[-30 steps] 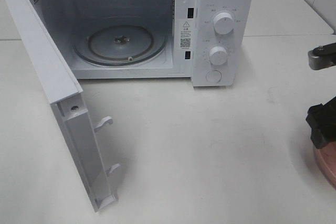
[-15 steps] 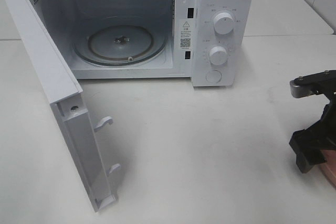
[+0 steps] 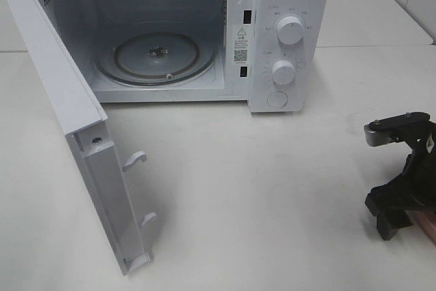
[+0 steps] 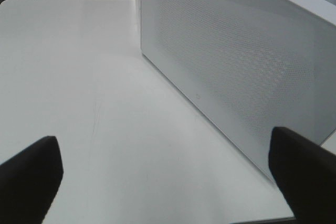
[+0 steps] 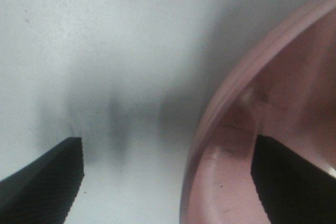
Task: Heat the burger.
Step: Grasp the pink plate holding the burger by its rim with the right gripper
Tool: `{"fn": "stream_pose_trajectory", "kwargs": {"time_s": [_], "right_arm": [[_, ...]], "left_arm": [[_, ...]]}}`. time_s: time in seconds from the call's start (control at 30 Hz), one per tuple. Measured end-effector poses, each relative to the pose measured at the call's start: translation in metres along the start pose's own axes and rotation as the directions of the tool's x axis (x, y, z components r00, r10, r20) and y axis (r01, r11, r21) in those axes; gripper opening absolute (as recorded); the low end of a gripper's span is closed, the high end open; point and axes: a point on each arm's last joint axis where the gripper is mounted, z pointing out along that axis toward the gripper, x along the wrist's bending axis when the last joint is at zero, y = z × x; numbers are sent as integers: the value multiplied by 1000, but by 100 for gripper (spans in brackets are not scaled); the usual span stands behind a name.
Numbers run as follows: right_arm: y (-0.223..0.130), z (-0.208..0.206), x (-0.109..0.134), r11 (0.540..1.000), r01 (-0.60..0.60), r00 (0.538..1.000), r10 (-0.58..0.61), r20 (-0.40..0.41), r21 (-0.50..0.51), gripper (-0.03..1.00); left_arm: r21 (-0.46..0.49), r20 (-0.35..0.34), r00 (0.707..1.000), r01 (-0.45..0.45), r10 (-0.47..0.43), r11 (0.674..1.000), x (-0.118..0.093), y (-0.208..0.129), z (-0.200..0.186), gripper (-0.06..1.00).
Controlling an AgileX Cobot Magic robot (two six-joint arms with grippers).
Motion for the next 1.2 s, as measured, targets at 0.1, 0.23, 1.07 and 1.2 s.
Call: {"fn": "stream_pose_trajectory", "kwargs": {"time_s": [0.1,0.23,1.07,1.2], "right_arm": [[0,3,0,1000,-1,1000,1,-2,11,82],[0,3,1,1000,-3,1000,3,-3,10,81],[0,0,-2,1000,-19,1000,19,18,6,16],[0,0,-3,999,-44,998,44,38,4,14]], "left_arm": [[0,0,1000,0,0,1000,0,0,0,99],[0,0,1000,0,0,1000,0,0,0,99],[0,0,1000,0,0,1000,0,0,0,99],[0,0,1000,0,0,1000,0,0,0,99]]}}
